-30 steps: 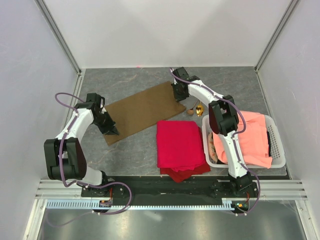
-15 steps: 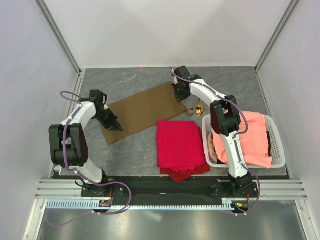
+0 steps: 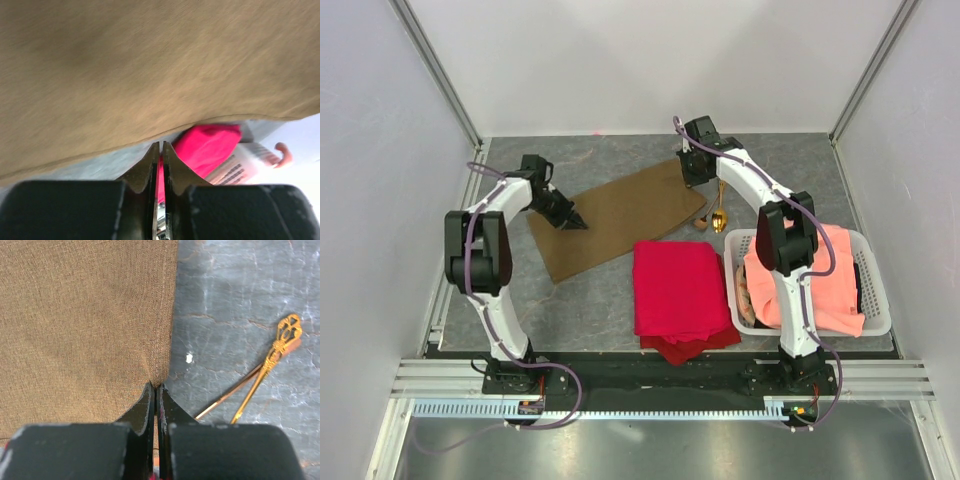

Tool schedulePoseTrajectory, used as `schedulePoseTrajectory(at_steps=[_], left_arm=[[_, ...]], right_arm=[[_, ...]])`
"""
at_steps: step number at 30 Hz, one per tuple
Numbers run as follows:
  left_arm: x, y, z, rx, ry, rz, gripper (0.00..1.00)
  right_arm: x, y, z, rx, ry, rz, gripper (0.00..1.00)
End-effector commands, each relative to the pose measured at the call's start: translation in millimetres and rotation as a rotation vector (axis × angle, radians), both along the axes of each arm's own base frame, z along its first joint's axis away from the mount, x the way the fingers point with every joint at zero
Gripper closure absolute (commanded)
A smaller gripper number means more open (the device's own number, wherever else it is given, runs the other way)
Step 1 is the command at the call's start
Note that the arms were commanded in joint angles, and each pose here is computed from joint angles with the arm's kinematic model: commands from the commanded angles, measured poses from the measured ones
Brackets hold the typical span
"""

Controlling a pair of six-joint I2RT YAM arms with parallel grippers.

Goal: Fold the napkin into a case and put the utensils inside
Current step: Pick up the rectangle-folded napkin from the center of the board, then fold the rectangle-folded napkin at the center of the board.

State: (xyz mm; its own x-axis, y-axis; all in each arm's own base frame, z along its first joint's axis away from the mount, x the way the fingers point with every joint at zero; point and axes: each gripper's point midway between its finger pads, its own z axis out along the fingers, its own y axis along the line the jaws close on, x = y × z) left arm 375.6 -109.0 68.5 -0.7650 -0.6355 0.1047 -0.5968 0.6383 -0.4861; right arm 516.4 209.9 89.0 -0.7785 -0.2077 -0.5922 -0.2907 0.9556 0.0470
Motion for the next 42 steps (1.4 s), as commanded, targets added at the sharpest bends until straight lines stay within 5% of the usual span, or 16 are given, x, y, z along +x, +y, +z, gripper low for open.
schedulePoseTrajectory(at_steps=[1,15,28,42], left_arm=[[53.0,-41.4,15.8,-0.086,-0.076,0.032,0.89],[126.1,-73.8,-25.7,-0.066,-0.044,0.181,0.91],[122.5,-107.7,-58.7,-0.062,0.028,0.181,0.92],[125.6,-79.3,24.9,-0.006,-0.153,0.070,0.90]], right_arm=[[-2.4,-1.0,29.7,0.013,-0.053,0.024,1.00],[-4.4,8.5,52.8,0.078,-0.077,0.038,1.00],[-16.2,32.4,87.8,0.211,-0.096,0.078,1.00],[-29.8,82.3,118.2,0.338,-0.108,0.156,1.00]])
